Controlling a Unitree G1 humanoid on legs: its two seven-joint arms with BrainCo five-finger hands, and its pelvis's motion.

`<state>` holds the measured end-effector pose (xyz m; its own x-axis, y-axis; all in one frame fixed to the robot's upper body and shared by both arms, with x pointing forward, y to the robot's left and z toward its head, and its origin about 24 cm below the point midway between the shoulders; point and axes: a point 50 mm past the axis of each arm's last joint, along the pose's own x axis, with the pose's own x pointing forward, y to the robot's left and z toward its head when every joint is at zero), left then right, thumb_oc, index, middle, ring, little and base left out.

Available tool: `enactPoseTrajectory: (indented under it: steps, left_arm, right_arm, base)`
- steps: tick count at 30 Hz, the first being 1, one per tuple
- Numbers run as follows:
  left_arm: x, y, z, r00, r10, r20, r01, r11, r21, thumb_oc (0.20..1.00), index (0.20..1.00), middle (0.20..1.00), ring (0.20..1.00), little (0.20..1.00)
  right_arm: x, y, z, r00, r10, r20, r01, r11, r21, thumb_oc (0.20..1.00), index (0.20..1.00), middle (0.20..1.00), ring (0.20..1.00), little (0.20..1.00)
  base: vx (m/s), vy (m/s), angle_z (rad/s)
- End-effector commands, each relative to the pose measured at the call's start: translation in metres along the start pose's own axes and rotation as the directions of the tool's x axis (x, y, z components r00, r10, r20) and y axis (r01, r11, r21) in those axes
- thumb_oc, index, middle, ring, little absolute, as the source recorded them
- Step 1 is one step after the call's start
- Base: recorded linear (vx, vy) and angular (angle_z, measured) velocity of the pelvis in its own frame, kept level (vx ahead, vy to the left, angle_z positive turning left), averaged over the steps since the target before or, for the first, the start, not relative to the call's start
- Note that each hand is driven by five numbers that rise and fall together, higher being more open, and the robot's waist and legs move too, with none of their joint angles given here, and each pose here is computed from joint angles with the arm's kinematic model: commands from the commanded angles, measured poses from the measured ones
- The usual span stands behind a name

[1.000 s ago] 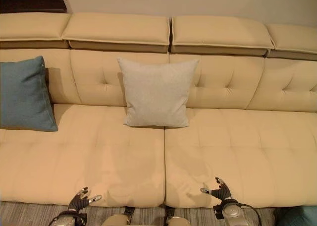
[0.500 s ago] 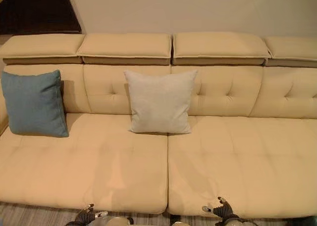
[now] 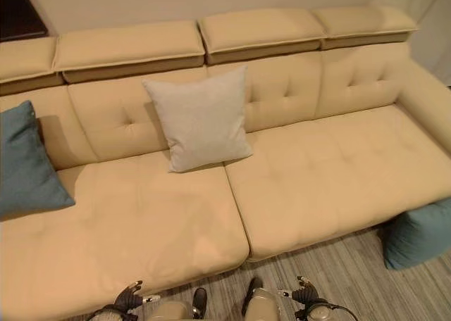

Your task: Pick up all the scattered cushions and arrange them neatly on the sofa.

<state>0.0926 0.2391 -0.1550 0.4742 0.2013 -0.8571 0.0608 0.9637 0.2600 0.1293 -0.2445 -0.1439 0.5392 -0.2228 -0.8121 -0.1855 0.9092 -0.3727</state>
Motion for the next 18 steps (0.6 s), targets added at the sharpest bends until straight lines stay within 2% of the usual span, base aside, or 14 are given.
enactPoseTrajectory:
  steps: [1,5,9,13,18]
  left_arm:
    - [0.006,0.004,0.025,0.997,0.015,0.071,-0.013,0.999,-0.036,1.000,1.000,1.000,1.000,1.000]
    - [0.007,-0.006,0.035,0.995,-0.003,0.101,0.007,0.999,-0.032,1.000,1.000,1.000,1.000,1.000]
    - [0.010,-0.019,0.062,0.983,-0.032,0.181,0.039,0.999,-0.032,1.000,1.000,1.000,1.000,1.000]
    - [0.010,-0.028,0.069,0.978,-0.055,0.203,0.058,0.998,-0.006,1.000,1.000,1.000,1.000,1.000]
    - [0.012,-0.029,0.086,0.969,-0.051,0.241,0.051,0.999,0.003,1.000,1.000,1.000,1.000,1.000]
  right_arm:
    - [0.004,-0.016,0.023,0.995,-0.056,0.086,0.055,0.998,0.020,1.000,1.000,1.000,1.000,1.000]
    - [0.006,-0.016,0.035,0.990,-0.068,0.123,0.065,0.998,0.026,1.000,1.000,1.000,1.000,1.000]
    - [0.005,-0.024,0.032,0.987,-0.101,0.121,0.094,0.994,0.059,1.000,1.000,1.000,1.000,1.000]
    - [0.004,-0.023,0.023,0.990,-0.108,0.088,0.103,0.993,0.054,1.000,1.000,1.000,1.000,1.000]
    - [0.005,-0.018,0.021,0.993,-0.102,0.067,0.099,0.994,0.043,1.000,1.000,1.000,1.000,1.000]
  base:
    - [-0.13,-0.196,-1.32]
    - [-0.08,-0.210,-0.78]
    - [-0.11,-0.205,0.05]
    - [-0.02,-0.087,-0.12]
    - [0.03,0.001,-0.66]
